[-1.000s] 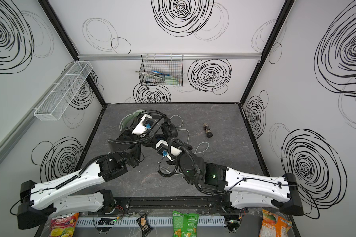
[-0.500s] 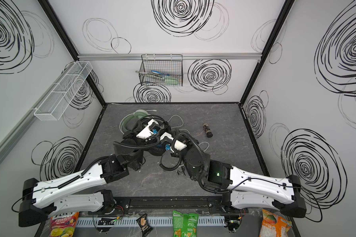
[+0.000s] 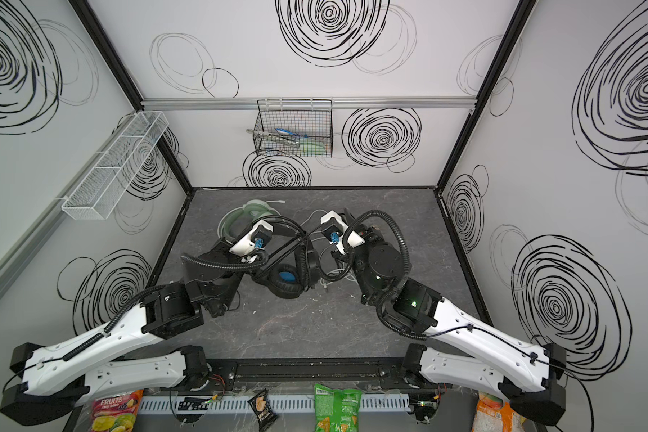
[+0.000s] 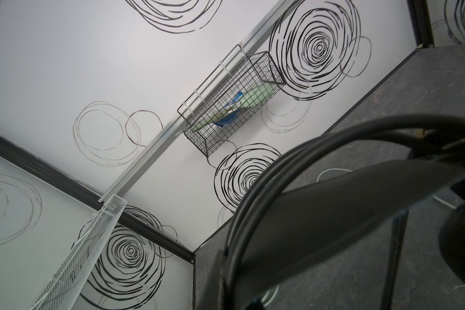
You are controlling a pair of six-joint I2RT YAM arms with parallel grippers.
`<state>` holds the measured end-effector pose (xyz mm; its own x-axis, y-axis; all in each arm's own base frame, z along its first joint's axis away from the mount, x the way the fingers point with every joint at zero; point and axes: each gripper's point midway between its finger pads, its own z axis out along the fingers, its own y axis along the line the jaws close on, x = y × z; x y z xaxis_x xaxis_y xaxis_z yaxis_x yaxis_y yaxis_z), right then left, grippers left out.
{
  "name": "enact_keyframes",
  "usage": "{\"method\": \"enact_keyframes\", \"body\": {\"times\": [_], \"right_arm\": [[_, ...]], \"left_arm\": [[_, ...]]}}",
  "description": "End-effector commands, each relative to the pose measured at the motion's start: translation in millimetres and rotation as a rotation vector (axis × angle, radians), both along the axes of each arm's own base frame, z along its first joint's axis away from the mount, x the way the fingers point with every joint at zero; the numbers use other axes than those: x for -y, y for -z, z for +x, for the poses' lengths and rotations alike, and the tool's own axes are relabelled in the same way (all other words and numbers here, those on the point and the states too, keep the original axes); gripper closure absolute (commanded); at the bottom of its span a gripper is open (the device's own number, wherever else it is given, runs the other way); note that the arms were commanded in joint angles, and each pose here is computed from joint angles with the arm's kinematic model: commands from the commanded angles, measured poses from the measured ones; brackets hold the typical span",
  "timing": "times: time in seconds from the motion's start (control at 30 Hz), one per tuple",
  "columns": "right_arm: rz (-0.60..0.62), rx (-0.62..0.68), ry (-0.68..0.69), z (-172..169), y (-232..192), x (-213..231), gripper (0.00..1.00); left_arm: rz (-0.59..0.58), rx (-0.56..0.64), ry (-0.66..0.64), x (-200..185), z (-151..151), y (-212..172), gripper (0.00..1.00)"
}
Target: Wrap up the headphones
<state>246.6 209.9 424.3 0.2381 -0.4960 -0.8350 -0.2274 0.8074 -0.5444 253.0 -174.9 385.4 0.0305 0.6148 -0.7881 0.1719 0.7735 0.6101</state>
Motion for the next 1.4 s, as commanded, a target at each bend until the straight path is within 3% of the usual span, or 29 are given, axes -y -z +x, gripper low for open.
{"method": "enact_keyframes", "body": {"times": [0.0,0.37,0.83,1.2,1.37], "right_arm": [[0.083,0.013,-0.030,-0.6,-14.5,1.3,0.78],[0.178,-0.030,-0.029,6.8,1.1,13.8,0.78],[0.323,-0.020,-0.005,-1.0,1.3,46.9,0.79],[0.320,-0.091,-0.048,15.2,33.1,26.4,0.75],[0.380,-0.117,-0.175,8.6,44.3,9.8,0.75]], "left_arm": [[-0.168,0.004,0.103,6.8,-9.8,-24.2,1.00],[-0.332,-0.013,0.268,12.8,-30.9,-48.0,1.00],[-0.337,-0.033,0.216,6.3,-20.2,-38.4,1.00],[-0.517,-0.019,0.469,17.4,-53.0,-83.4,1.00],[-0.616,-0.034,0.537,20.7,-62.7,-100.9,1.00]]}}
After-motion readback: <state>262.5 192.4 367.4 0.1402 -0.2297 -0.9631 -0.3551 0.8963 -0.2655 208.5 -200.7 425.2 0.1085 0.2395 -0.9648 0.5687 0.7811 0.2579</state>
